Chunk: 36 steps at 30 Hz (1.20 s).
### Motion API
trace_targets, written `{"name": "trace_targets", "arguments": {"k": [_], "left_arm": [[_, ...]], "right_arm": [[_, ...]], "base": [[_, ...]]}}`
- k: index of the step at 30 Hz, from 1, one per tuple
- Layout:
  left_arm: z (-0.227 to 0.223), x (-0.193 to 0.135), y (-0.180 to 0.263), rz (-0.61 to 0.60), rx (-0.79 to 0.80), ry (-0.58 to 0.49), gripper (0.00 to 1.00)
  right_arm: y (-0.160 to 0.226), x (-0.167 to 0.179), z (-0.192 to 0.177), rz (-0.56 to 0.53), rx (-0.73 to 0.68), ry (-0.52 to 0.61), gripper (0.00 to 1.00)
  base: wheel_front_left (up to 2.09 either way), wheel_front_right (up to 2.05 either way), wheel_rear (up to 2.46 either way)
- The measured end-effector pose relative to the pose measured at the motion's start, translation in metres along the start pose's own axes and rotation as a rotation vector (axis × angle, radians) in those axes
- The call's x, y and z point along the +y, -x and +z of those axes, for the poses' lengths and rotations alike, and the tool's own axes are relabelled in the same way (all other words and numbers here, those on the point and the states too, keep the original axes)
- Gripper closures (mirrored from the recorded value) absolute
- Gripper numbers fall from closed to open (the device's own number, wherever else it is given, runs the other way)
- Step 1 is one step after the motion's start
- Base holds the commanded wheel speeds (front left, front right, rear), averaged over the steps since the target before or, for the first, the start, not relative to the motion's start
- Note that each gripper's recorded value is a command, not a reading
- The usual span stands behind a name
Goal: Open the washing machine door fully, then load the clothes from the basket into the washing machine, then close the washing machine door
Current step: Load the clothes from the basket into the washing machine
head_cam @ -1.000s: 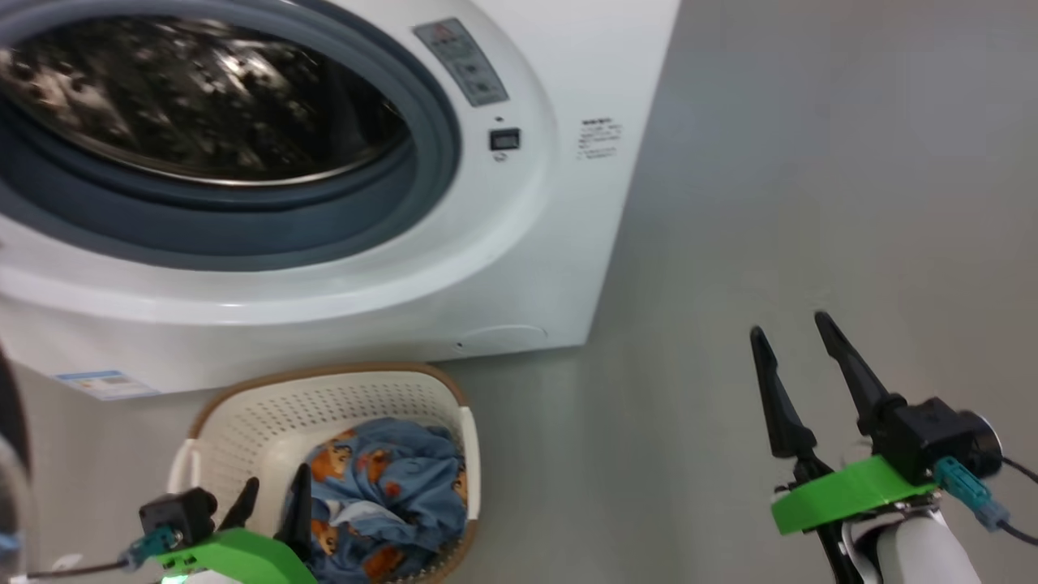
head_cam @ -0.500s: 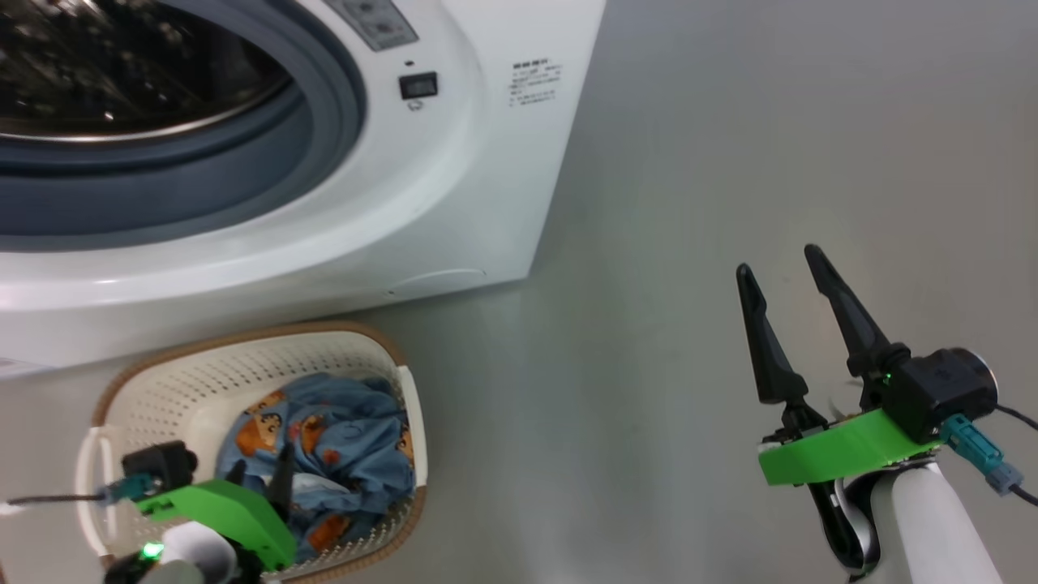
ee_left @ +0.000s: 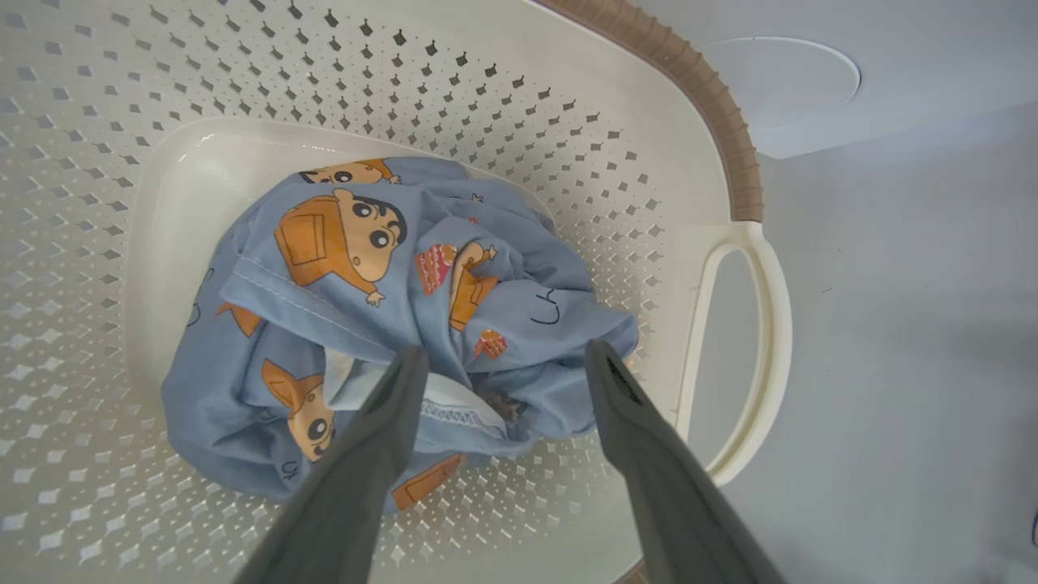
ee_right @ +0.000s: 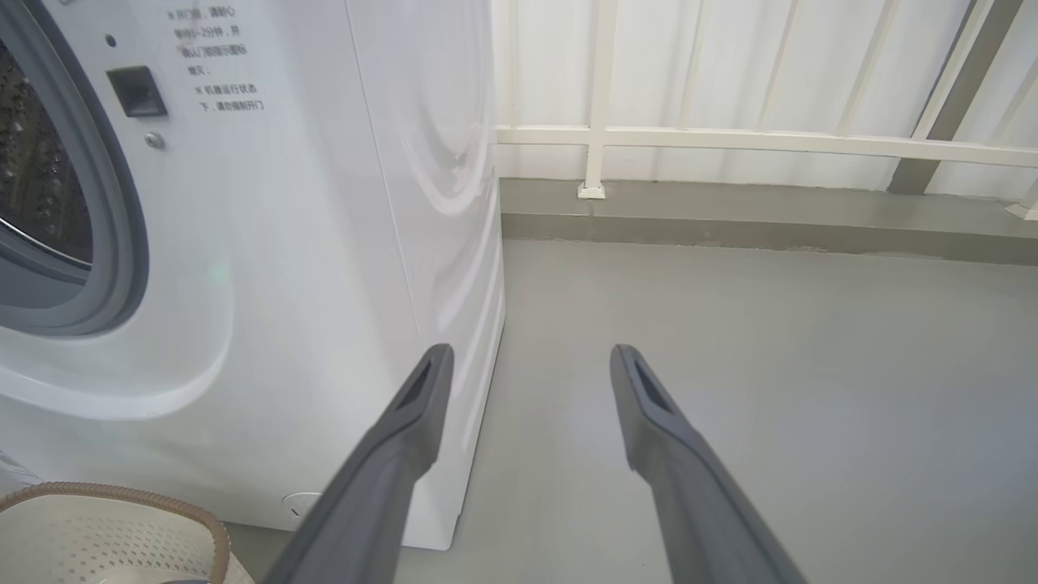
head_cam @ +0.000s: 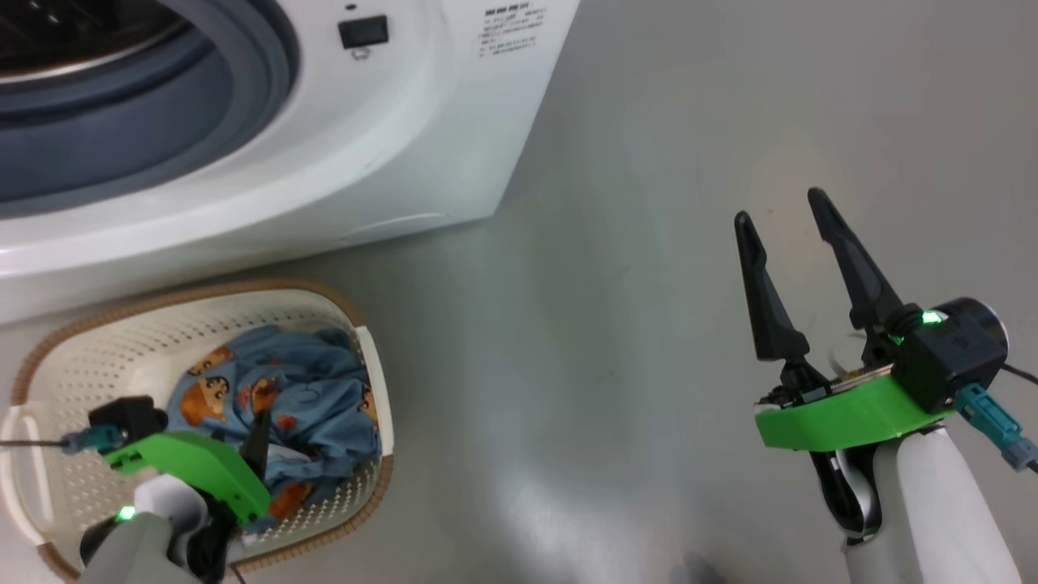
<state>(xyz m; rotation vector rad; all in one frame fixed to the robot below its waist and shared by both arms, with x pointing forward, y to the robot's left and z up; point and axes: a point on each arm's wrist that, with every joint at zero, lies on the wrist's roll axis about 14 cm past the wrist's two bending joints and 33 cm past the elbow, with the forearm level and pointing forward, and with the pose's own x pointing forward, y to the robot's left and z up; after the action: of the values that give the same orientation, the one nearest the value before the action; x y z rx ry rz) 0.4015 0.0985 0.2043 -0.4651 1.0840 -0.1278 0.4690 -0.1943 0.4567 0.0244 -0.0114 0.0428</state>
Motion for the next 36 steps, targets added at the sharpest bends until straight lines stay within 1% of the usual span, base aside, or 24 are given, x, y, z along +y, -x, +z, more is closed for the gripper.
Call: {"name": "trace_targets", "arguments": {"k": [6, 11, 19, 26, 36], "left_arm": [[-0.006, 0.002, -0.020, -0.004, 0.053, 0.021, 0.00], [-0.009, 0.008, -0.032, 0.005, 0.078, 0.033, 0.00], [-0.006, 0.013, -0.050, 0.011, 0.096, 0.032, 0.00], [-0.010, 0.019, -0.067, 0.019, 0.126, 0.036, 0.00], [-0.019, 0.030, -0.079, 0.043, 0.161, 0.030, 0.00]], "right_arm": [[-0.009, -0.002, -0.016, 0.002, 0.026, 0.017, 0.00], [-0.018, -0.002, -0.021, 0.006, 0.022, 0.023, 0.00], [-0.022, -0.004, -0.036, 0.007, 0.048, 0.046, 0.00], [-0.024, -0.012, -0.052, -0.010, 0.074, 0.071, 0.00], [-0.026, -0.021, -0.060, -0.030, 0.080, 0.087, 0.00]], "base": [[0.00, 0.00, 0.00], [0.00, 0.00, 0.00], [0.00, 0.00, 0.00], [0.00, 0.00, 0.00], [0.00, 0.00, 0.00]]}}
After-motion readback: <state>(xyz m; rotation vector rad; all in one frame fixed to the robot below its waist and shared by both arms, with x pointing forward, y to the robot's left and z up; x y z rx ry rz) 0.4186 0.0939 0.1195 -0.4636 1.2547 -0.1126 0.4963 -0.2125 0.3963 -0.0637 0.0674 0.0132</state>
